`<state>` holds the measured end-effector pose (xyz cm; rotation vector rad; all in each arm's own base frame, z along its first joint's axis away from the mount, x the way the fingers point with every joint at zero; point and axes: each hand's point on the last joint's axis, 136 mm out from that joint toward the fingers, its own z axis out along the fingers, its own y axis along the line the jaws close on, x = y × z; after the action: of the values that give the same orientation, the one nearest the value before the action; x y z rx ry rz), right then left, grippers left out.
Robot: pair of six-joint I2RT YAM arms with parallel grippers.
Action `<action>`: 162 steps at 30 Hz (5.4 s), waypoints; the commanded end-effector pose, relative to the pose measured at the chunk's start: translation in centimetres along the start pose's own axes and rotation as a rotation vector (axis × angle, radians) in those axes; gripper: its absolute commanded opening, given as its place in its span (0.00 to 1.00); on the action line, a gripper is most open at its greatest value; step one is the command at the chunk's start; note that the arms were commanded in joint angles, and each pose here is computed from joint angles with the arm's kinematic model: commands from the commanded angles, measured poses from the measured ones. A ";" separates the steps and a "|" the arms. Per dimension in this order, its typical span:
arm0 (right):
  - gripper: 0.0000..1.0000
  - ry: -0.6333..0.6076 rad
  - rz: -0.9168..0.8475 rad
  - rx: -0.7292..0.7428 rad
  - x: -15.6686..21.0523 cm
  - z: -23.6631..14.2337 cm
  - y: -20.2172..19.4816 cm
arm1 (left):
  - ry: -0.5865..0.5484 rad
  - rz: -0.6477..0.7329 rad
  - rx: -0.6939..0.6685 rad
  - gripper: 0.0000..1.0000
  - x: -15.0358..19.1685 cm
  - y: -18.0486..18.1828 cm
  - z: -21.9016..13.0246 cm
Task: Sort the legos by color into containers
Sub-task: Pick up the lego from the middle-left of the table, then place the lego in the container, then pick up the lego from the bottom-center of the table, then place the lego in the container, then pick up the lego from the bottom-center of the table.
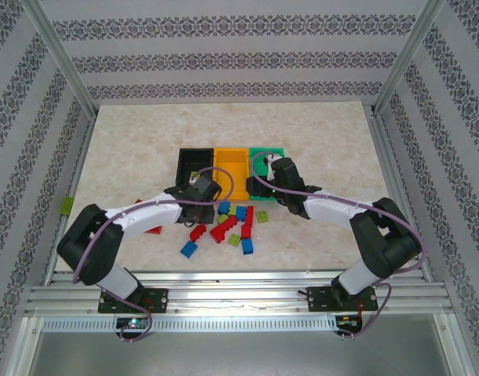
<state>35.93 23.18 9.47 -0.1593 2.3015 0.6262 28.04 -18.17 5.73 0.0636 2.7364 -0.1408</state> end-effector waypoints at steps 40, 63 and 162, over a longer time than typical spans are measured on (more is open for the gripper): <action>0.63 0.493 -0.282 0.022 14.0 -7.2 8.2 | -0.280 0.080 0.315 0.60 -4.8 1.7 -3.5; 0.62 0.743 -0.528 0.119 18.3 -2.6 8.1 | -0.556 -0.123 0.122 0.58 -3.8 10.4 -5.4; 0.59 0.506 -0.093 0.268 10.8 -1.7 -0.9 | -0.589 -0.140 0.129 0.59 -3.3 10.7 -5.3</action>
<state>26.43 21.30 2.69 -0.2998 2.8371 0.2388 29.41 -7.42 10.34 -0.0856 2.1798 -0.3116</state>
